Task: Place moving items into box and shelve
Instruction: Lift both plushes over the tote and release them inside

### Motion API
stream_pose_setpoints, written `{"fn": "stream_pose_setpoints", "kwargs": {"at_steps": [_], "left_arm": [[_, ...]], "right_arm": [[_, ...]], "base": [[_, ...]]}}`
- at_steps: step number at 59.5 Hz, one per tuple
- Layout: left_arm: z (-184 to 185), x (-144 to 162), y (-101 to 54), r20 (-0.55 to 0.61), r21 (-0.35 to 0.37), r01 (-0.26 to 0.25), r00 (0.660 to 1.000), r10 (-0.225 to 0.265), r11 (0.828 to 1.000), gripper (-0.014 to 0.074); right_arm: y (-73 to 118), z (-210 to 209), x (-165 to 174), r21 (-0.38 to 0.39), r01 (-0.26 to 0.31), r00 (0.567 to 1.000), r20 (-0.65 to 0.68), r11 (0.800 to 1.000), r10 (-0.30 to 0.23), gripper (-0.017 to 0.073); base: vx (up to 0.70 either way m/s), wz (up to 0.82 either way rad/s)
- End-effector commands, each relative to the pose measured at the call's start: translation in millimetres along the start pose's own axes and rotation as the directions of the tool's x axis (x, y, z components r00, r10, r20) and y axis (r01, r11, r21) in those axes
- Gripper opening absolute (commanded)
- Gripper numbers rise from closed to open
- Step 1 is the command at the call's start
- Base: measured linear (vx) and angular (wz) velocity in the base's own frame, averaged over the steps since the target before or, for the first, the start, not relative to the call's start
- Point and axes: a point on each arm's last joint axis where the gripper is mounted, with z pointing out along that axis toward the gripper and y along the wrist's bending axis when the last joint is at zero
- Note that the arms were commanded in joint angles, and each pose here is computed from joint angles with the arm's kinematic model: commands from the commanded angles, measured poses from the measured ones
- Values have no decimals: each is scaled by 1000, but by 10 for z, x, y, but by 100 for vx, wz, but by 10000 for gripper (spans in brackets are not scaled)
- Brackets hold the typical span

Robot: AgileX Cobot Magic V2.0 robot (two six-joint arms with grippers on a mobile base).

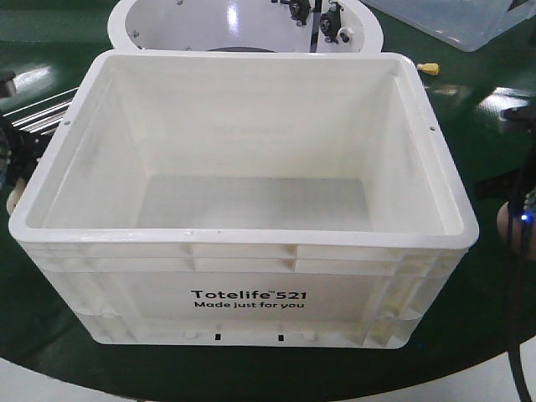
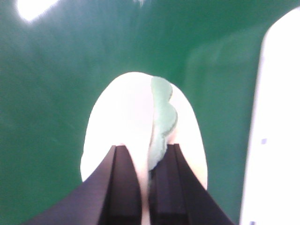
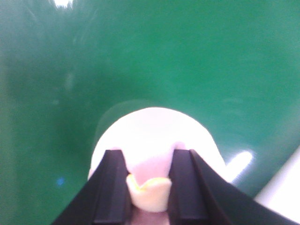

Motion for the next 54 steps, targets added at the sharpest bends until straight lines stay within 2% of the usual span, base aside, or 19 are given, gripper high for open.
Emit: {"fn": "stream_pose_setpoints", "kwargs": {"at_steps": [1,7,11,14,18,24,26,28,30,31,32,33,35,38,42,45,49,52,54], "left_arm": [[-584,-35,-67,225,7,-5,974,4,1000,-3],[-986,31,-104,370,9,-16,929,11,1000,-3],[-1223,82,-147,458,45,-11,889,-11,999,-3],[-1425,134,-194,532,93,-11,846,-41,996,-3],[-1722,225,-273,632,176,-30,770,-90,984,-3],[-2006,343,-382,707,276,-97,694,-134,956,-3],[-2075,376,-429,715,327,-122,680,-161,937,-3],[-2123,400,-482,710,389,-145,677,-196,910,-3],[-2162,418,-540,697,454,-171,680,-229,874,-3],[-2181,426,-576,688,491,-189,683,-245,851,-3],[-2196,432,-613,679,524,-209,688,-257,826,-3],[-2209,439,-638,675,543,-224,690,-261,809,-3],[-2214,435,-707,662,586,-263,700,-267,766,-3],[-2206,435,-796,646,630,-310,719,-258,712,-3],[-2142,427,-911,614,671,-354,757,-222,652,-3],[-2053,418,-990,584,691,-371,793,-176,621,-3],[-1915,397,-1077,530,720,-369,839,-122,587,-2],[-1795,370,-1126,484,742,-357,871,-85,567,2],[-1718,350,-1150,457,753,-346,887,-65,560,6]], "right_arm": [[-140,-496,-75,27,-17,974,225,999,11,-8],[-206,-873,-65,19,-43,922,386,999,33,-7],[-248,-1148,-58,0,-65,872,486,998,56,-6],[-278,-1375,-62,-24,-80,823,563,997,79,-6],[-310,-1685,-69,-64,-85,746,657,994,107,-6],[-272,-2080,-65,-148,-38,651,747,988,137,-6],[-217,-2184,-63,-179,-2,629,765,984,141,-6],[-143,-2265,-63,-212,43,611,779,976,142,-6],[-49,-2328,-63,-245,95,599,788,965,141,-5],[14,-2358,-60,-266,127,595,792,956,141,-5],[82,-2380,-55,-288,159,592,793,944,143,-4],[128,-2394,-49,-305,179,591,793,935,145,-4],[247,-2411,-40,-343,228,599,787,911,146,-5],[439,-2423,-25,-399,295,620,771,868,144,-5],[704,-2399,-19,-447,376,651,751,812,112,-5],[886,-2357,-20,-458,425,668,740,781,71,-5],[1105,-2290,-20,-473,471,690,723,745,22,-2],[1224,-2226,-33,-480,488,705,709,729,-5,0],[1294,-2178,-46,-484,495,715,699,721,-22,4]], "base": [[0,0],[0,0],[0,0],[0,0],[0,0],[0,0],[0,0],[0,0],[0,0],[0,0],[0,0],[0,0],[0,0],[0,0],[0,0],[0,0],[0,0],[0,0],[0,0]]}}
